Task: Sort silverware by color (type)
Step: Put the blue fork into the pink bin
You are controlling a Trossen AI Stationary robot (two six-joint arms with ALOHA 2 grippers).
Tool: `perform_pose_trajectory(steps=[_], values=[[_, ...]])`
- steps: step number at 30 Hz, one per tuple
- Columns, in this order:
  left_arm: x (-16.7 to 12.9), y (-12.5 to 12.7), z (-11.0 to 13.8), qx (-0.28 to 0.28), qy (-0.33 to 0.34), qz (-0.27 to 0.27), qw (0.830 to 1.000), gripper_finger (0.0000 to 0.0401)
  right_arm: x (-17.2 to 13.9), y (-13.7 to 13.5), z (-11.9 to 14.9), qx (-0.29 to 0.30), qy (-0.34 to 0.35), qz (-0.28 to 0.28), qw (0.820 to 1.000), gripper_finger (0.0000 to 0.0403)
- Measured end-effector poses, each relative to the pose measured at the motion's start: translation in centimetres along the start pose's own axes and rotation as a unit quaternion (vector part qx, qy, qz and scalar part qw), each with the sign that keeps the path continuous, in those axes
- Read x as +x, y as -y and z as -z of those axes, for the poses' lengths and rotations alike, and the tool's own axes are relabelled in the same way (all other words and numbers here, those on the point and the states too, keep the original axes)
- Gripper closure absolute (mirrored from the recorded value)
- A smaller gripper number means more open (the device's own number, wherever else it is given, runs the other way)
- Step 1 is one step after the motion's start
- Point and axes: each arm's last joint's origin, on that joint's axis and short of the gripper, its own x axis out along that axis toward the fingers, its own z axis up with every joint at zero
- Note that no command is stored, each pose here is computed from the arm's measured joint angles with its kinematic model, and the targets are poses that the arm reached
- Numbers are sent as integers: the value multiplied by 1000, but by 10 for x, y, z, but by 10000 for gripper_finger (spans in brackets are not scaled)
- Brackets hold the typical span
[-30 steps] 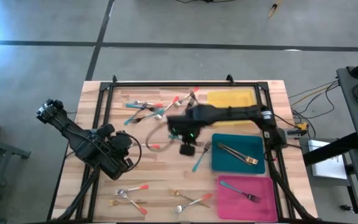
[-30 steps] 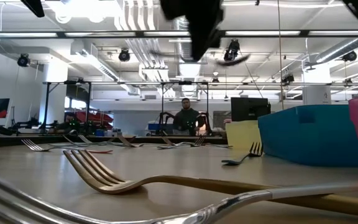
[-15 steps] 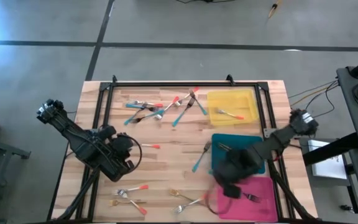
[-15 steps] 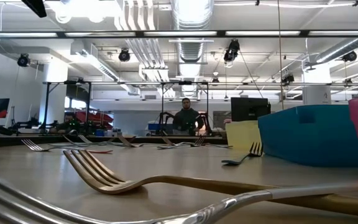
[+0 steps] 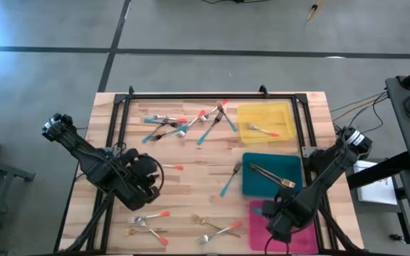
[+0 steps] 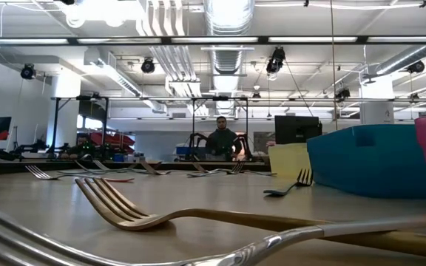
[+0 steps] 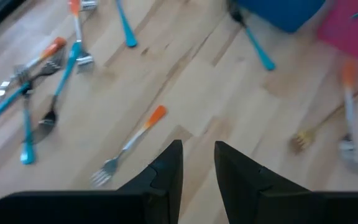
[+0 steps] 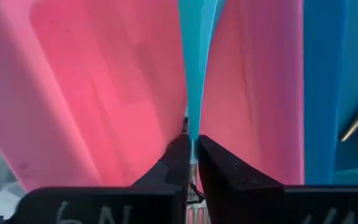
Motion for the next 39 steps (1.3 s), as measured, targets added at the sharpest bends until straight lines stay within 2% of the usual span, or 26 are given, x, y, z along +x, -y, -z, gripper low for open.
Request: perform_pose_trajectory(steps=[7, 11, 14, 20, 23, 25, 28, 30, 32, 36, 39], values=[[-1, 10, -3, -30, -5, 53, 998, 325, -6, -3, -1, -63, 6, -7, 998, 318], [-1, 13, -4, -40, -1, 68, 997, 325, -17, -2, -7, -131, 8, -5, 991, 297], [-1, 13, -4, -39, -10, 71, 997, 325, -29, -1, -21, -182, 34, -7, 983, 296], [-3, 12, -4, -17, -10, 68, 998, 325, -62, 16, -69, -228, 129, 8, 965, 312], [-3, 10, -3, -3, -13, 60, 998, 325, -73, 28, -95, -275, 171, 14, 946, 321], [-3, 8, -2, 5, -20, 55, 998, 325, -76, 35, -110, -331, 199, 21, 922, 325], [-4, 5, 0, 21, -35, 44, 998, 325, -78, 49, -129, -422, 226, 47, 877, 329], [-4, 2, 3, 34, -43, 29, 998, 325, -78, 61, -139, -454, 231, 65, 858, 330], [-5, -2, 5, 51, -53, 8, 997, 325, -77, 74, -147, -453, 231, 75, 858, 330], [-5, -9, 7, 80, -61, -23, 995, 325, -73, 96, -158, -427, 229, 83, 871, 330], [-5, -11, 7, 95, -51, -34, 994, 325, -66, 98, -166, -434, 234, 82, 866, 330]])
